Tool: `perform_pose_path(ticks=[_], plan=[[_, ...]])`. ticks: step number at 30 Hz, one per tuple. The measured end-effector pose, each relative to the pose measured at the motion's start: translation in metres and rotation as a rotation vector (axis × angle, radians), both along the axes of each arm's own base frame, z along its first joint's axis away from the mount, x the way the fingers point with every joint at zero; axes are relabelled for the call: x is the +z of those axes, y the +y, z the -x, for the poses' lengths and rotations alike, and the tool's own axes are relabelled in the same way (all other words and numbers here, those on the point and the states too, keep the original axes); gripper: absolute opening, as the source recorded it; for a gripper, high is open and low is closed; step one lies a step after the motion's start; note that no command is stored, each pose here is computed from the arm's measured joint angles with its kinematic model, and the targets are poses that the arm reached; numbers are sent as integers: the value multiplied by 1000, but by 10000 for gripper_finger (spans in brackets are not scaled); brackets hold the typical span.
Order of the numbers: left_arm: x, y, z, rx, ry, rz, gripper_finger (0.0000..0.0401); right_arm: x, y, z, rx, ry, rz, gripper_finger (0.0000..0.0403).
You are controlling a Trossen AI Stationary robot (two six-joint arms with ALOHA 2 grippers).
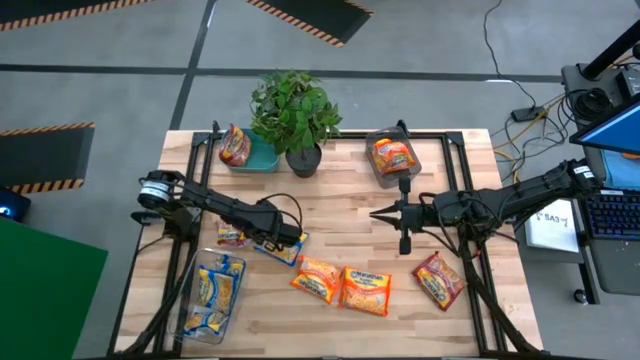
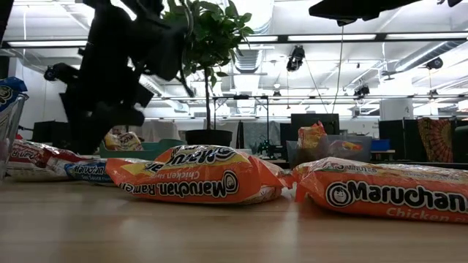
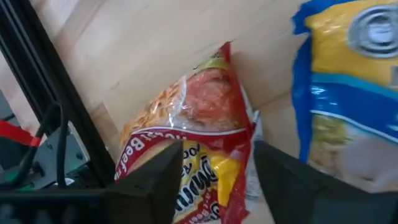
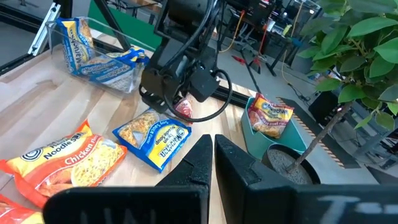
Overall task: Sort Maruchan noodles
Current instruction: Put the red noodle pack into the green bin
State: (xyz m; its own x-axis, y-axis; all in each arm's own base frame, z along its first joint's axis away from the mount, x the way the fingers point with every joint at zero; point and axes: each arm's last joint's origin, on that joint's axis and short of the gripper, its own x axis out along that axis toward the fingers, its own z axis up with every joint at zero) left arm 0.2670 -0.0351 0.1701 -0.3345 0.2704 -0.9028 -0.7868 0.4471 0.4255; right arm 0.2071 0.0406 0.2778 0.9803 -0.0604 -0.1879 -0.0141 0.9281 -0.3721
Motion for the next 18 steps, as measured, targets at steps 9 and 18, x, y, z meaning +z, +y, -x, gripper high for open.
perform_pose_path(ticks=[9, 18], plan=[[-10, 0, 1, 5, -40, 4, 248, 0, 0, 0, 0, 0, 0, 9], [-18, 1, 8, 11, -13, -11, 229, 0, 0, 0, 0, 1, 1, 9]])
